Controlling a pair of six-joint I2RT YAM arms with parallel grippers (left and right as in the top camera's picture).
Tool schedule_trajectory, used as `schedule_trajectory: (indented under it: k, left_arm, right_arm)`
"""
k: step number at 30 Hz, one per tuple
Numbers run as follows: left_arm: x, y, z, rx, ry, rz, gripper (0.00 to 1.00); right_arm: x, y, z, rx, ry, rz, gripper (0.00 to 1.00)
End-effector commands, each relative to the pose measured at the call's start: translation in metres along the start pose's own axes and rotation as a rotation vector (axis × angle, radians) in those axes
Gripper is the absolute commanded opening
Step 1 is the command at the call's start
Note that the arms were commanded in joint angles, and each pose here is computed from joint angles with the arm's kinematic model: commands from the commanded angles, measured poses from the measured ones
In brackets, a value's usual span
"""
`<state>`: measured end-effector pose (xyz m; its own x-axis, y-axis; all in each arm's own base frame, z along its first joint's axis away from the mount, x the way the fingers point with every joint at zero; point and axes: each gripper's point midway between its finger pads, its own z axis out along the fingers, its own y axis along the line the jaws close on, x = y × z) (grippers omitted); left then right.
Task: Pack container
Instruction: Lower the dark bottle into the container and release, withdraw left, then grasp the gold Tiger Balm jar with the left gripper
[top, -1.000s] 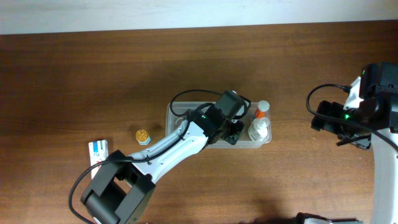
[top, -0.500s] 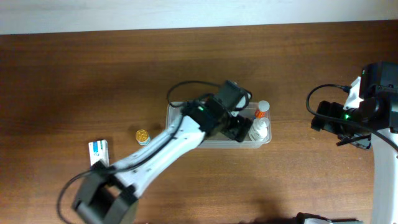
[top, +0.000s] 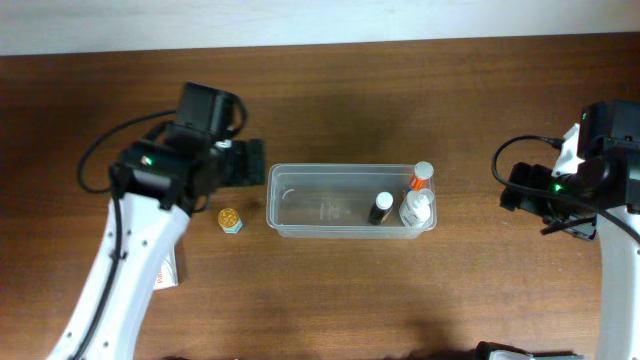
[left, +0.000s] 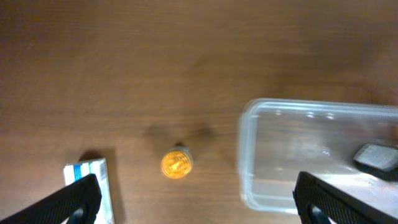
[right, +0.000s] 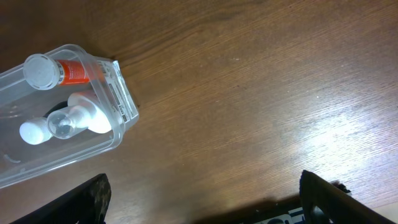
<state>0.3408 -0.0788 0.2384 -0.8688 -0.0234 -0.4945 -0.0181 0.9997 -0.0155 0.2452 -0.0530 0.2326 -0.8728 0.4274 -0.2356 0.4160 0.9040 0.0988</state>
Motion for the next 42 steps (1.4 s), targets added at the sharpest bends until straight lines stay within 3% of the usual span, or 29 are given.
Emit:
schedule_trajectory:
  k: [1, 14, 23, 26, 28, 30, 38, 42]
  left_arm:
    - [0.021, 0.030, 0.038, -0.057, 0.140, -0.112, 0.99]
    - [0.107, 0.039, 0.144, -0.083, 0.575, -0.154, 0.99]
    - [0.138, 0.032, 0.188, -0.070, 0.715, -0.163, 0.99]
    - [0.139, 0.032, 0.193, -0.070, 0.715, -0.163, 0.89]
    - [0.139, 0.032, 0.193, -0.068, 0.715, -0.164, 0.62]
    - [0.140, 0.031, 0.192, -0.064, 0.722, -0.166, 0.48]
    - [0.137, 0.031, 0.187, -0.062, 0.721, -0.167, 0.36]
    - [0.108, 0.027, 0.168, -0.043, 0.639, -0.166, 0.34]
  right_arm:
    - [-0.001, 0.000, 0.000, -0.006, -0.001, 0.001, 0.89]
    - [-0.001, 0.000, 0.000, -0.006, -0.001, -0.003, 0.89]
    - [-0.001, -0.001, 0.000, -0.003, -0.002, -0.003, 0.89]
    - [-0.001, -0.001, 0.000, -0.003, -0.002, -0.003, 0.89]
    - [-0.001, -0.001, 0.000, -0.003, -0.002, -0.003, 0.90]
    - [-0.001, -0.001, 0.000, -0.003, -0.001, -0.003, 0.89]
    - [-0.001, -0.001, 0.000, -0.003, -0.002, -0.006, 0.89]
    - [-0.001, -0.001, 0.000, -0.003, -0.001, -0.006, 0.89]
